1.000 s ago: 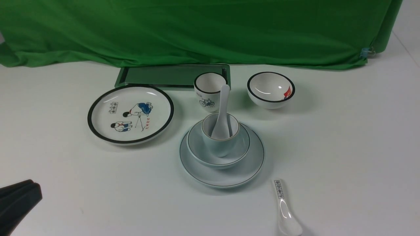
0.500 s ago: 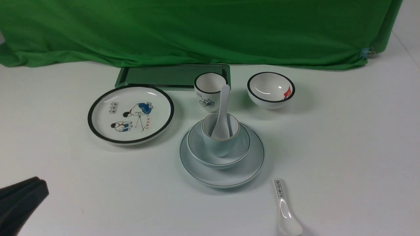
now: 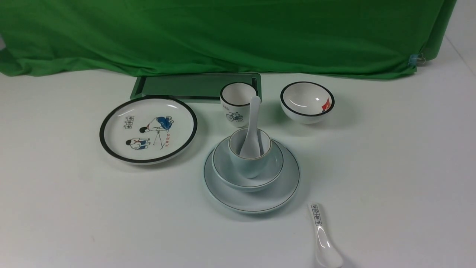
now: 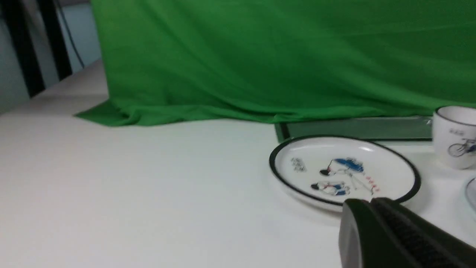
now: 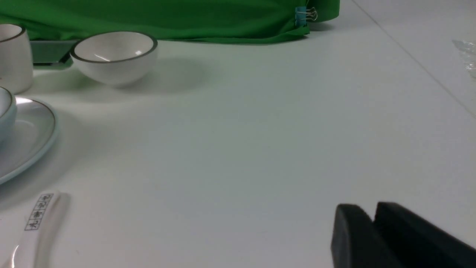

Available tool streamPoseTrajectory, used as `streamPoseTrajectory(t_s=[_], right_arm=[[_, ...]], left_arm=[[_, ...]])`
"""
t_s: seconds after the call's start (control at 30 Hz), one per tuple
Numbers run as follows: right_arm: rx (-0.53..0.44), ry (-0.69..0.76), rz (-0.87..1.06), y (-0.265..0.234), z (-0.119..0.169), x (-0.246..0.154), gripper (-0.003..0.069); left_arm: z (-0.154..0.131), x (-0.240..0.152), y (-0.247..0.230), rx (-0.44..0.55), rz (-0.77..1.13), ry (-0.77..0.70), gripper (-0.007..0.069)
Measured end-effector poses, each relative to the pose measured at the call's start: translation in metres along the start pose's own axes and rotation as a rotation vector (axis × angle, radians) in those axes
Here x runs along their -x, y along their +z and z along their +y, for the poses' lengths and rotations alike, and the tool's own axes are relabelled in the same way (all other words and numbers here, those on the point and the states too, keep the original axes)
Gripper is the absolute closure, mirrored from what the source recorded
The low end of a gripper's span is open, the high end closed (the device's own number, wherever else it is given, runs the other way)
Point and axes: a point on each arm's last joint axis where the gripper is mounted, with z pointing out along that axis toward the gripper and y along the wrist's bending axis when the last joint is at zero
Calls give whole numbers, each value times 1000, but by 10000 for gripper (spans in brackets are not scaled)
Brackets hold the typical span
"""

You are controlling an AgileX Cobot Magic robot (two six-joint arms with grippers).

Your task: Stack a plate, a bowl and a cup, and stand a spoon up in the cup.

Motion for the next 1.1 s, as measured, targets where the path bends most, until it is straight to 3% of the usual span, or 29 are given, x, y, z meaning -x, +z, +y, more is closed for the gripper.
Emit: streamPoseTrajectory(t_s=[0.23, 1.1], right_arm=[[0, 0, 0, 0, 0, 0, 517], [0, 0, 0, 0, 0, 0, 444]], left_arm=[[0, -13, -1, 2, 135, -23, 656], [1, -13, -1, 12, 131, 33, 655]])
